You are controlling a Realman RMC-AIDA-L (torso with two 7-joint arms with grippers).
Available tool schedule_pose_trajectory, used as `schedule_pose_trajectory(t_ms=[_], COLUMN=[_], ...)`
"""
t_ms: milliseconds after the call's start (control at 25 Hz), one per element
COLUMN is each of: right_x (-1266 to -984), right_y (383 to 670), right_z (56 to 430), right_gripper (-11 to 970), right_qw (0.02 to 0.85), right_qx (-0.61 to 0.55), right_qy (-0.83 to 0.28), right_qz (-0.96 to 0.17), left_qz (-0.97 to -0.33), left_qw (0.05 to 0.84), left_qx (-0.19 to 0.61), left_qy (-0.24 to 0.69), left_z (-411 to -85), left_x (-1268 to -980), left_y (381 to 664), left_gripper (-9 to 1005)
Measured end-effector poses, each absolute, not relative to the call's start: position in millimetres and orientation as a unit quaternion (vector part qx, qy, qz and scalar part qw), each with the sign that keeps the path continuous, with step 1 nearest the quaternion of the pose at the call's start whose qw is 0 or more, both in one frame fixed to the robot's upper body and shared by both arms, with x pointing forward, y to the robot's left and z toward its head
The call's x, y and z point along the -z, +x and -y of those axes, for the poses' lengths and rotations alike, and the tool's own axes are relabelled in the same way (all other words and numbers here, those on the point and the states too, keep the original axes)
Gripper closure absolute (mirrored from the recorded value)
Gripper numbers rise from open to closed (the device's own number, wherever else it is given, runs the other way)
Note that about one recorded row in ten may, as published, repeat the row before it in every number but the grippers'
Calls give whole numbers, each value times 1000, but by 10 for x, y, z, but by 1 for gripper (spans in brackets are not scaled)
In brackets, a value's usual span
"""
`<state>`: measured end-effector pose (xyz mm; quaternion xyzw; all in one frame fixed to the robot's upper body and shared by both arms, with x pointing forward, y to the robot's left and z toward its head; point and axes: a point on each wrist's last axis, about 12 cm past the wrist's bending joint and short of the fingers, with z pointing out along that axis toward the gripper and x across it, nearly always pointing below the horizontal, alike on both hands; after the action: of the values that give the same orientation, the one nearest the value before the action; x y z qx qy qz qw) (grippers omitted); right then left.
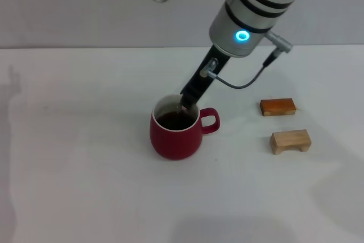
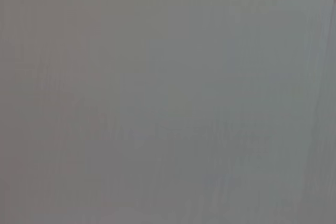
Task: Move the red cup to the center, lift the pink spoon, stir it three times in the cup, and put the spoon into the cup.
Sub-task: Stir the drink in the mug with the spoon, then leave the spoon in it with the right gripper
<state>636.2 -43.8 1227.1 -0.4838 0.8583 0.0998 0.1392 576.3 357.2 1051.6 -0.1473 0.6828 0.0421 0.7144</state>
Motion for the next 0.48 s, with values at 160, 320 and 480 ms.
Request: schedule_pose_trajectory(t_ms=[160, 320, 480], right_x=[-12272, -12295, -12319], right_y=[6401, 6447, 6439], right_z=[397, 379, 372], right_gripper=[822, 822, 822], right_qw=[146, 145, 129], right_qx=[-94, -73, -56], right_qy=[-482, -482, -486], right_qz=[-859, -861, -863], left_qz=[-683, -682, -682], left_qw=[714, 715, 715], left_qx=[-42, -41, -41], left_qy=[-148, -148, -148], left_z=[-3570, -3566, -3566], left_x=[-10516, -10519, -10519], left_y=[5764, 5769, 5770], left_gripper=[420, 420, 420])
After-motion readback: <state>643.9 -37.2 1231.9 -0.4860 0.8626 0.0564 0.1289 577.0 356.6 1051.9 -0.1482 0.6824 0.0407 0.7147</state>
